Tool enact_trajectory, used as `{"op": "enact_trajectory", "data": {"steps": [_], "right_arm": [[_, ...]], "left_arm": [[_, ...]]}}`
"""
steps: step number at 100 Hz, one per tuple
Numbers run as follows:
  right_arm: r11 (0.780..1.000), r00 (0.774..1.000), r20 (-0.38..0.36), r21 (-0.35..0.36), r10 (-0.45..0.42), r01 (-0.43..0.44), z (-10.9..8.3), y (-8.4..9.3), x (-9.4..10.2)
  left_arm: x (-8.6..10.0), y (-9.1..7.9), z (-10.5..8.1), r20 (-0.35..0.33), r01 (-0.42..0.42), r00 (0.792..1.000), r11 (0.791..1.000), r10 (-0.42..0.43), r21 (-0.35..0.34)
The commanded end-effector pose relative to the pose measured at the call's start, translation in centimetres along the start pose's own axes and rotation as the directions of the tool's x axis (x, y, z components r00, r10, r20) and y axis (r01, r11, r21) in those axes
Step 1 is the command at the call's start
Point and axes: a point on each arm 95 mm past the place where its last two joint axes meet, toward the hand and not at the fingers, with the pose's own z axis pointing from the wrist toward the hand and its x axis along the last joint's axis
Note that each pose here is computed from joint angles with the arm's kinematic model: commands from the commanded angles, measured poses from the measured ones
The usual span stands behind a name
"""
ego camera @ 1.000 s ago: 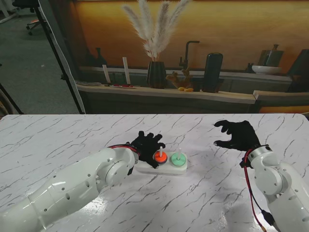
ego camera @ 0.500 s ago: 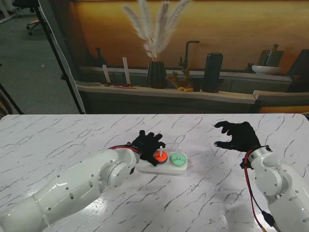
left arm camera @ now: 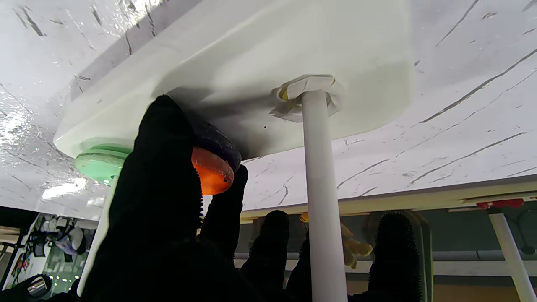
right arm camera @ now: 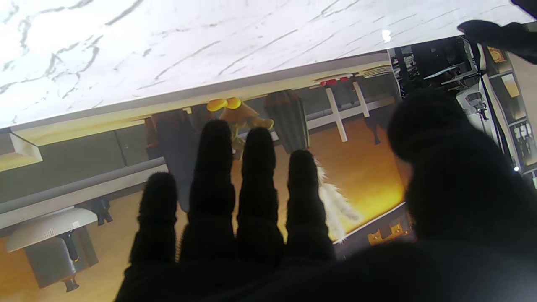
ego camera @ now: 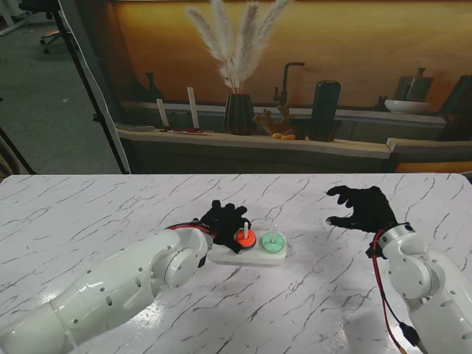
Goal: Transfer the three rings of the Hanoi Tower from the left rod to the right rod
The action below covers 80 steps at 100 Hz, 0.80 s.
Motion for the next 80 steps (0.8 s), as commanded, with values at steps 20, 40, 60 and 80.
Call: {"op": "enact_trajectory", "data": {"steps": [20,40,60,80], "right_arm": [[1.0,1.0,0.0,0.028,0.009,-0.009,-0.12,-0.82,0.34],[0.999,1.0,0.002,0.035,0.007,-0.007,-0.1,-0.96,0.36],[0.999,1.0,0.004,0.031,0.009,-0.009,-0.08,-0.96,0.34],[0.999,1.0,0.006,0.03,0.011,-0.012,-0.07,-0.98,0.3]], "left_arm": [[0.38,-0.59,-0.27,-0.032,0.036,0.999,0.999,-0.036,-0.012],[0.42,-1.0,-0.51,-0.032,0.059,0.998,0.998,-0.059,-0.003],[0.5,-0.92,-0.56,-0.034,0.094,0.995,0.995,-0.095,-0.018],[0.51,-0.7,-0.61,-0.035,0.108,0.993,0.993,-0.11,-0.038]]}}
